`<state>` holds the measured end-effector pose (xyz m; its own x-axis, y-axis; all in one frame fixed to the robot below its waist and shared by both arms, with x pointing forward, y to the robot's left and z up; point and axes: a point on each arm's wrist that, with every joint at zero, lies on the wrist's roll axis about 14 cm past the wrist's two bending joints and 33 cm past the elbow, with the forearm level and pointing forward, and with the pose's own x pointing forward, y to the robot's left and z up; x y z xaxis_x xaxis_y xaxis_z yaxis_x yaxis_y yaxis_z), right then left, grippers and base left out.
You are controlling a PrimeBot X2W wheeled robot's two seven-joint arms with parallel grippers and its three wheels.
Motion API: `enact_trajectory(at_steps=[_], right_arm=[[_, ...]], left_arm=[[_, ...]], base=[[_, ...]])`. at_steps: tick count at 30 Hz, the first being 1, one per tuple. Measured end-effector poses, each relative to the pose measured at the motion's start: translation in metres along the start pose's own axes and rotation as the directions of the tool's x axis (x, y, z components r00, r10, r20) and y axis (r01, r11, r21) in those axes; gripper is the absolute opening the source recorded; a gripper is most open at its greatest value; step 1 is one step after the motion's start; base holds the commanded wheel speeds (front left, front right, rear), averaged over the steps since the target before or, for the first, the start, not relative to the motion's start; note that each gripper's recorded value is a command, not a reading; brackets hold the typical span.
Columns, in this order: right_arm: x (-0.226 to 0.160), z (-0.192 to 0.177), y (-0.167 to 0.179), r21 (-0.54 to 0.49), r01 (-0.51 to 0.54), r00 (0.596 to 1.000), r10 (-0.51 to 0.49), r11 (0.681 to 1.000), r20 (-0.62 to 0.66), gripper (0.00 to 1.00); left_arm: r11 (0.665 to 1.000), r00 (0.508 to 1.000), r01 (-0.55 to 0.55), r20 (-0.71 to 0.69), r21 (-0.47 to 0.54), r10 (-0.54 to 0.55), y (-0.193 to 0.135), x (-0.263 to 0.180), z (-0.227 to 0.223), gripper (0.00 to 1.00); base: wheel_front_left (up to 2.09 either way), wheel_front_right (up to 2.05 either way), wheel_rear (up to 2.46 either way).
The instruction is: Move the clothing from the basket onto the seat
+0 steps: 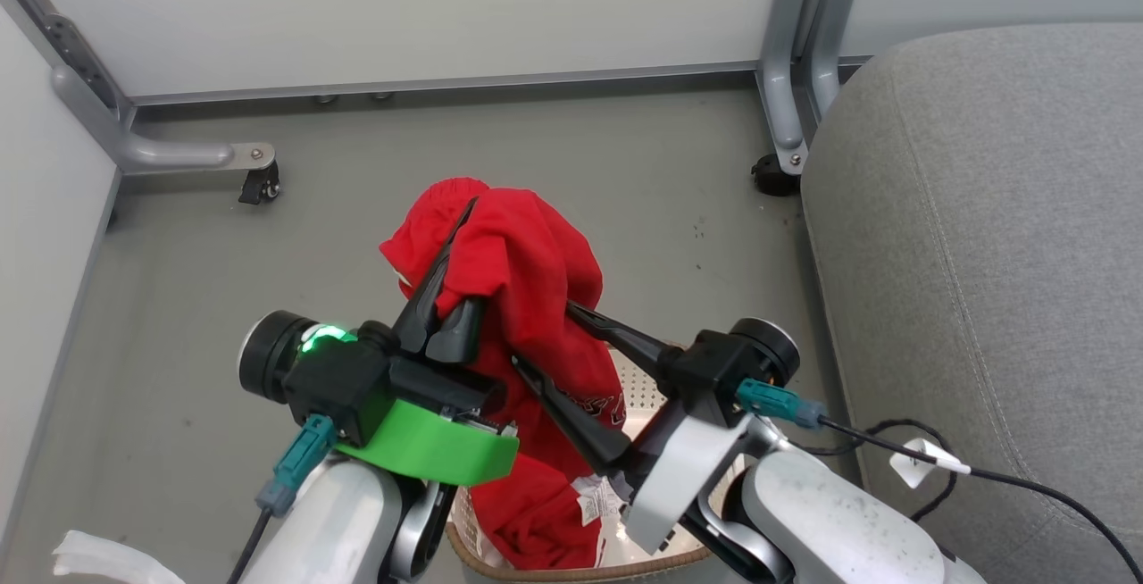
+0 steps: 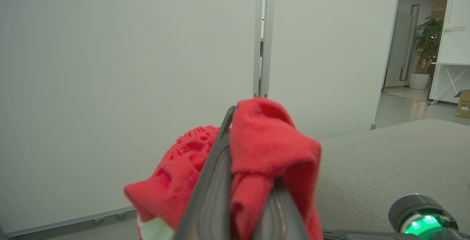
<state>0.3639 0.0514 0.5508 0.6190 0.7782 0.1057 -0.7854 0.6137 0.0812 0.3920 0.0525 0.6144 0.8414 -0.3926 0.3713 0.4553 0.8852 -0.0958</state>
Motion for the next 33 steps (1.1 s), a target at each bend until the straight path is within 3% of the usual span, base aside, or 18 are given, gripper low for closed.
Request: enact_trajectory(at_steps=[7, 9, 30, 31, 32, 33], right_arm=[[0.02, 0.0, 0.012, -0.003, -0.071, 0.997, 0.071, 0.997, -0.006, 1.0], [0.022, -0.002, 0.014, 0.004, -0.078, 0.997, 0.078, 0.997, -0.015, 0.0], [0.029, -0.003, 0.011, 0.007, -0.093, 0.996, 0.093, 0.996, -0.01, 0.0], [0.029, -0.003, 0.01, 0.007, -0.092, 0.996, 0.092, 0.996, -0.011, 0.0], [0.029, -0.003, 0.01, 0.007, -0.091, 0.996, 0.091, 0.996, -0.011, 0.0], [0.029, -0.002, 0.009, 0.006, -0.089, 0.996, 0.089, 0.996, -0.008, 0.0]], left_arm=[[1.0, 1.0, 0.011, -0.01, -0.006, -0.011, -0.003, 0.0, -0.003, 0.0], [1.0, 1.0, 0.013, -0.01, -0.006, -0.013, -0.004, 0.0, -0.003, 0.0], [1.0, 1.0, 0.008, -0.03, -0.013, -0.009, -0.005, -0.001, -0.007, 0.0], [1.0, 0.999, 0.004, -0.032, -0.018, -0.004, -0.004, -0.001, -0.007, 0.21], [1.0, 0.999, 0.001, -0.033, -0.017, -0.002, -0.004, -0.001, -0.007, 0.66], [1.0, 1.0, -0.006, -0.031, -0.014, 0.005, -0.002, -0.001, -0.006, 1.0]], base=[[0.0, 0.0, 0.0], [0.0, 0.0, 0.0], [0.0, 0.0, 0.0], [0.0, 0.0, 0.0], [0.0, 0.0, 0.0], [0.0, 0.0, 0.0]])
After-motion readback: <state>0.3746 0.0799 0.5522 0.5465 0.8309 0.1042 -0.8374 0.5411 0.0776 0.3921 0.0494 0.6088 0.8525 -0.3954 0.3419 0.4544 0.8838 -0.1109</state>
